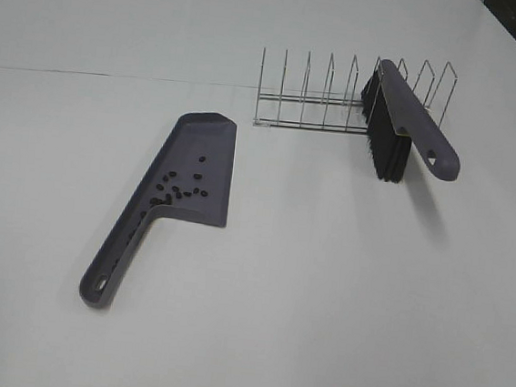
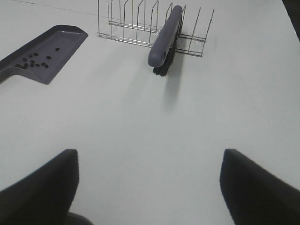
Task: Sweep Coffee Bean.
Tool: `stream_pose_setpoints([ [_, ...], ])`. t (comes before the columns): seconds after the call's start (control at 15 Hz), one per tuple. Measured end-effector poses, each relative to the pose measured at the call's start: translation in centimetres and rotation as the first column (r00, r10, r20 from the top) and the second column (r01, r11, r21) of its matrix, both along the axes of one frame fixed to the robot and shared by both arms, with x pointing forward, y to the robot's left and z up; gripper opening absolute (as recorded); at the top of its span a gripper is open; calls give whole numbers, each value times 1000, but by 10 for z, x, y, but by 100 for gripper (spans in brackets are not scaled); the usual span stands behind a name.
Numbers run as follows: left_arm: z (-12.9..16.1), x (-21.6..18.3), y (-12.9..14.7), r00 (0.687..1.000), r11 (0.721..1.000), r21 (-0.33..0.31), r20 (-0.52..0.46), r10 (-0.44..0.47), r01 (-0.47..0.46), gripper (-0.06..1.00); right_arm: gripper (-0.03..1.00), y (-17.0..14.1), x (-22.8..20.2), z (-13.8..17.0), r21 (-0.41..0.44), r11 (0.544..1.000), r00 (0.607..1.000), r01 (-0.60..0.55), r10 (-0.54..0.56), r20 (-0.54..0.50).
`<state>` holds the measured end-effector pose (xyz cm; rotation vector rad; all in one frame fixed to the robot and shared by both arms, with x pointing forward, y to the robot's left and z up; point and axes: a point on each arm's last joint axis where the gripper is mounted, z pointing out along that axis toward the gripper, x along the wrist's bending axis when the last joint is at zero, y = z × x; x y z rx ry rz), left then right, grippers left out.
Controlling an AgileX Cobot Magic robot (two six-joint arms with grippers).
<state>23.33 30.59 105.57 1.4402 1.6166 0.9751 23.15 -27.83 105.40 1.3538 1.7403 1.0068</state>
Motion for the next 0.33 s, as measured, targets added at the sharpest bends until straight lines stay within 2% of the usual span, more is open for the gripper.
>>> stream_pose_setpoints([
  [0.33, 0, 0, 0, 1000, 1000, 0, 0, 0, 0, 78, 73, 0, 0, 0, 0, 1000, 1000, 0, 0, 0],
])
